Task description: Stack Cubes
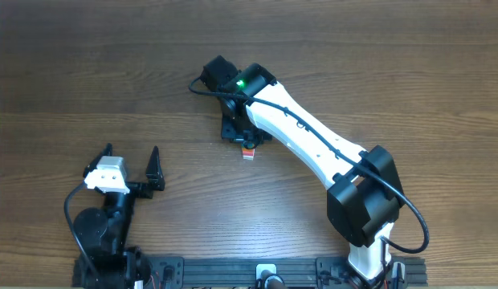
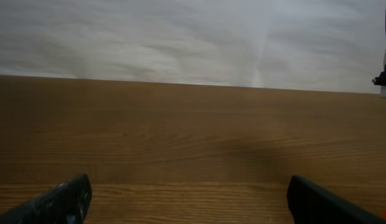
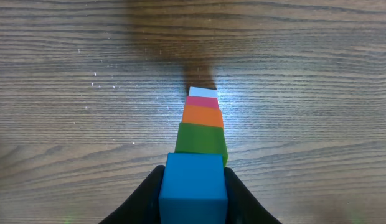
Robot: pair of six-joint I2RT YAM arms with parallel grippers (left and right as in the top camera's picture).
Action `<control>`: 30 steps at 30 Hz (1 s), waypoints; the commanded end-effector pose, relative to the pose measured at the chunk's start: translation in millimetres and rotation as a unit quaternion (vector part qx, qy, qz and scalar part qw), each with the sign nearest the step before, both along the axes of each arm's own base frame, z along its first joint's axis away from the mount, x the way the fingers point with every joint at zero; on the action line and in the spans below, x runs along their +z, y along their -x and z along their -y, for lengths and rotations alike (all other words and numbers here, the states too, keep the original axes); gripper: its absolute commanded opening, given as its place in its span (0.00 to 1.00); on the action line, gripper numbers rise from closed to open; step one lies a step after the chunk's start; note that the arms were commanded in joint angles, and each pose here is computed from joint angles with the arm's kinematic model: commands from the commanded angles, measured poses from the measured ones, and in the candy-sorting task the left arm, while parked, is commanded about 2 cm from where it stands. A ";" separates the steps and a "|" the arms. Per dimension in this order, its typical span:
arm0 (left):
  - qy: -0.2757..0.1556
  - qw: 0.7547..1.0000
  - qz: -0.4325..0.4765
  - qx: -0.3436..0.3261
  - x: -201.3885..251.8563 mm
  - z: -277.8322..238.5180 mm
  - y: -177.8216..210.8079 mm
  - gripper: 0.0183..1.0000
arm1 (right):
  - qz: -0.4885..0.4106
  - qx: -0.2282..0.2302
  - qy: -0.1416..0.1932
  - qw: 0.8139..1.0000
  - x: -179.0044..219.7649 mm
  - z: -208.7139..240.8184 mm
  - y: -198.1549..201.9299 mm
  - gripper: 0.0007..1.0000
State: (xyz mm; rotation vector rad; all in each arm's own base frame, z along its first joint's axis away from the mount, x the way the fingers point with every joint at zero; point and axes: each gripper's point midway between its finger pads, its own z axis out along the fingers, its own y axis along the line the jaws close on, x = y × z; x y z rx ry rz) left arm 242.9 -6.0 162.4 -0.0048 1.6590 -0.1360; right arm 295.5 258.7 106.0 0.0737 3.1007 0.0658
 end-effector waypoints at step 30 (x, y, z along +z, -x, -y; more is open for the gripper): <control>-0.005 1.000 0.002 -0.003 -1.8 0.3 -0.1 1.00 | -0.001 -0.028 0.016 0.999 -8.6 8.0 -4.9 0.32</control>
